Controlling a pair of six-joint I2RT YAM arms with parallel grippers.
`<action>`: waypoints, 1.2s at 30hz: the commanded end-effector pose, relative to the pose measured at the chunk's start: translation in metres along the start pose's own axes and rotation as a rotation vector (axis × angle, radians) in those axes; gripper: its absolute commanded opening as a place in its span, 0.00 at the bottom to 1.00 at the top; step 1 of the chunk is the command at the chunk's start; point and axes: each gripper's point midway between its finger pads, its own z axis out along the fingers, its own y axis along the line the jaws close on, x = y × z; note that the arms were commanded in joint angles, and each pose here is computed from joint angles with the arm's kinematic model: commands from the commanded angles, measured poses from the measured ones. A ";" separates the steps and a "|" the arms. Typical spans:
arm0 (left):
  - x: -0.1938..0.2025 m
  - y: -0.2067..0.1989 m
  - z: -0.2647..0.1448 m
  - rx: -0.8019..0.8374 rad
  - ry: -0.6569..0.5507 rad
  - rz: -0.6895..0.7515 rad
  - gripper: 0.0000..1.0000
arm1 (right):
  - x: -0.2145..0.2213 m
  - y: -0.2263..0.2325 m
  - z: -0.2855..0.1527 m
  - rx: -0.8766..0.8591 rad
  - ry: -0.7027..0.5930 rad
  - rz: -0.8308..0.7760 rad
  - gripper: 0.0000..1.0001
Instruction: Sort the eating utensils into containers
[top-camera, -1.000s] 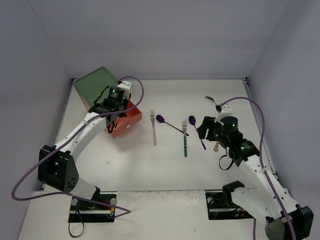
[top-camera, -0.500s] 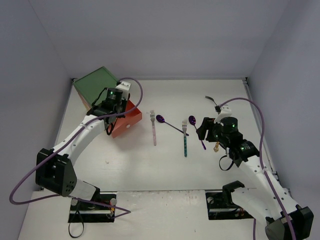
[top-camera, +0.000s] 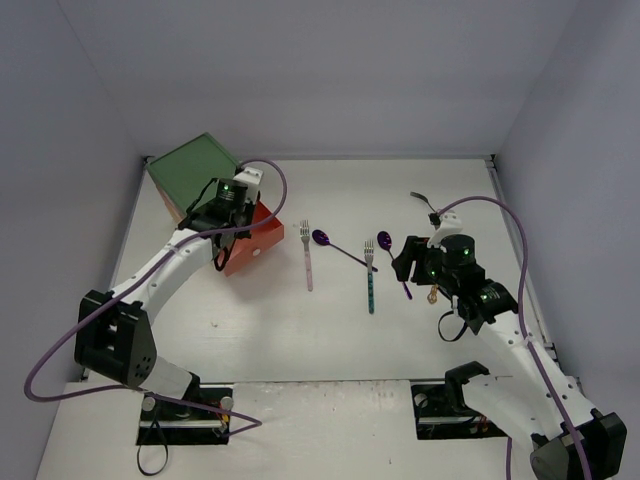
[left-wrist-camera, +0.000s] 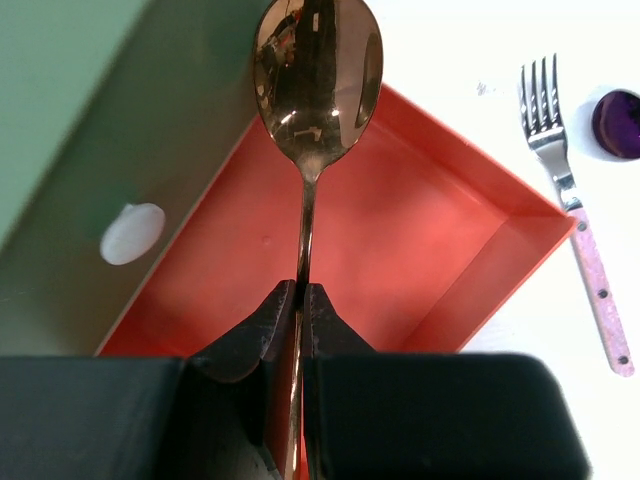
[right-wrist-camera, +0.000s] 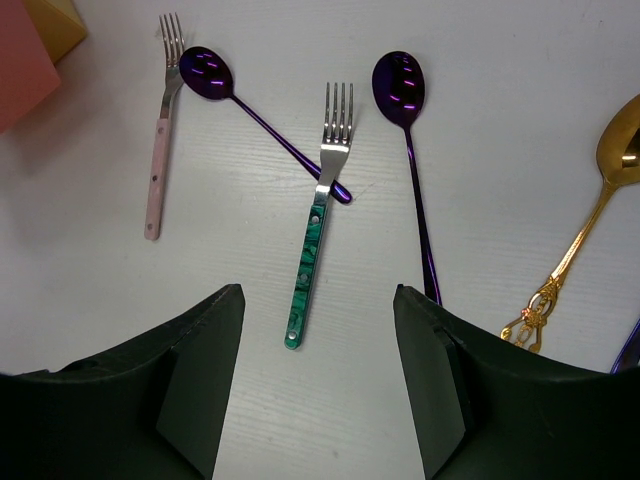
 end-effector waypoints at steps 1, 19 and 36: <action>-0.021 0.008 0.000 -0.027 -0.066 -0.036 0.01 | -0.011 0.003 0.001 -0.019 -0.039 -0.006 0.59; -0.029 0.009 -0.027 -0.002 -0.092 -0.059 0.35 | 0.010 -0.034 0.023 0.180 0.062 0.092 0.59; -0.037 0.007 -0.081 0.066 -0.215 -0.119 0.61 | 0.033 -0.079 0.089 0.327 0.296 0.031 0.55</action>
